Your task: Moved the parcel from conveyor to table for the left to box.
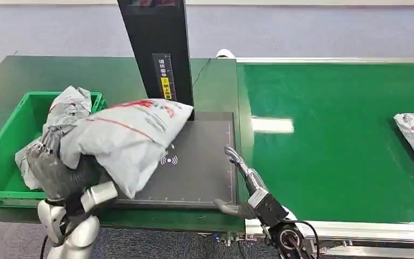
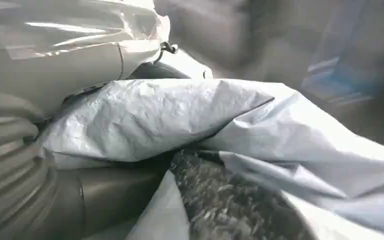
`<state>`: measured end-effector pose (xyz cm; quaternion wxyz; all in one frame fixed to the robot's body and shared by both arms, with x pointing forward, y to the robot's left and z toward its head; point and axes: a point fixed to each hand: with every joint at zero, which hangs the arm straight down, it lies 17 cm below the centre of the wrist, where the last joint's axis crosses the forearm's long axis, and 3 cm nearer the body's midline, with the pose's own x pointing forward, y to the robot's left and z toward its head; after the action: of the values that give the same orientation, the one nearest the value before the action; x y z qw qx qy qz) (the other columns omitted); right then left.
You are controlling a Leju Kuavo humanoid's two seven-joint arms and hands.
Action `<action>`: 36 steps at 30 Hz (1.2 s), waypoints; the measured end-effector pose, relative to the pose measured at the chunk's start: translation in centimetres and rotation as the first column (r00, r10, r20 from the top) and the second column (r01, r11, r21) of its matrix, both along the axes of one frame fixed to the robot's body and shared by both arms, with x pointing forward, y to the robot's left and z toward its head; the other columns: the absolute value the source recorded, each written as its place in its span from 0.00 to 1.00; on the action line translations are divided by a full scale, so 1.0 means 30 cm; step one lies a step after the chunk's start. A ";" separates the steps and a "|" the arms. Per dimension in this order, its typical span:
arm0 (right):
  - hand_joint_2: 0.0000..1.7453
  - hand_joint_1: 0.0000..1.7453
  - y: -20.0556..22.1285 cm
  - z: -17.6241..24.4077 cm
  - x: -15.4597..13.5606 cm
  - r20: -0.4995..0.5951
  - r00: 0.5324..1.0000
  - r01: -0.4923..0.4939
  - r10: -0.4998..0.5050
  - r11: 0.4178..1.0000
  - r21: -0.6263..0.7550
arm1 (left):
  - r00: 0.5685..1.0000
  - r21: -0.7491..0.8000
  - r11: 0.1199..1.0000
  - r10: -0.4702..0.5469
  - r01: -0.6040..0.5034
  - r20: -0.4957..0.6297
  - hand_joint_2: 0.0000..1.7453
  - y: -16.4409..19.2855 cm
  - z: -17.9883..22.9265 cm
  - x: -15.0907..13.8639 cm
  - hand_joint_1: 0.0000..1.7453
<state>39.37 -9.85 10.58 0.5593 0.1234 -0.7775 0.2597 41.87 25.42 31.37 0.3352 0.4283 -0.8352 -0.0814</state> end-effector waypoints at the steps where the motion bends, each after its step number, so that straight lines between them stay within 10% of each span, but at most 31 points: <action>1: 1.00 0.00 -0.001 0.000 0.001 -0.001 1.000 -0.001 0.001 1.000 -0.002 | 0.998 -0.025 0.999 0.035 -0.036 -0.056 1.00 0.040 -0.032 0.042 1.00; 11: 1.00 0.00 0.023 0.030 0.027 0.012 1.000 -0.028 0.028 0.999 -0.017 | 0.847 0.018 0.963 0.244 -0.268 -0.472 1.00 0.343 -0.400 0.237 1.00; 24: 1.00 0.00 0.056 0.044 0.045 0.015 0.999 -0.044 0.044 0.999 -0.016 | 0.769 -0.015 0.916 0.327 -0.400 -0.550 1.00 0.549 -0.536 0.250 1.00; 31: 1.00 0.00 0.062 0.042 0.044 0.012 0.999 -0.044 0.045 0.999 -0.013 | 0.788 -0.045 0.903 0.347 -0.427 -0.509 1.00 0.588 -0.518 0.234 1.00; 36: 1.00 0.00 0.061 0.040 0.045 0.011 0.999 -0.041 0.041 0.999 -0.016 | 0.910 -0.075 0.940 0.299 -0.333 -0.289 1.00 0.558 -0.380 0.174 1.00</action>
<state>40.72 -8.02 11.78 0.5502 0.1337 -0.7760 0.2779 47.10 42.16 19.97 0.4815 0.5211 -0.7039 -0.0329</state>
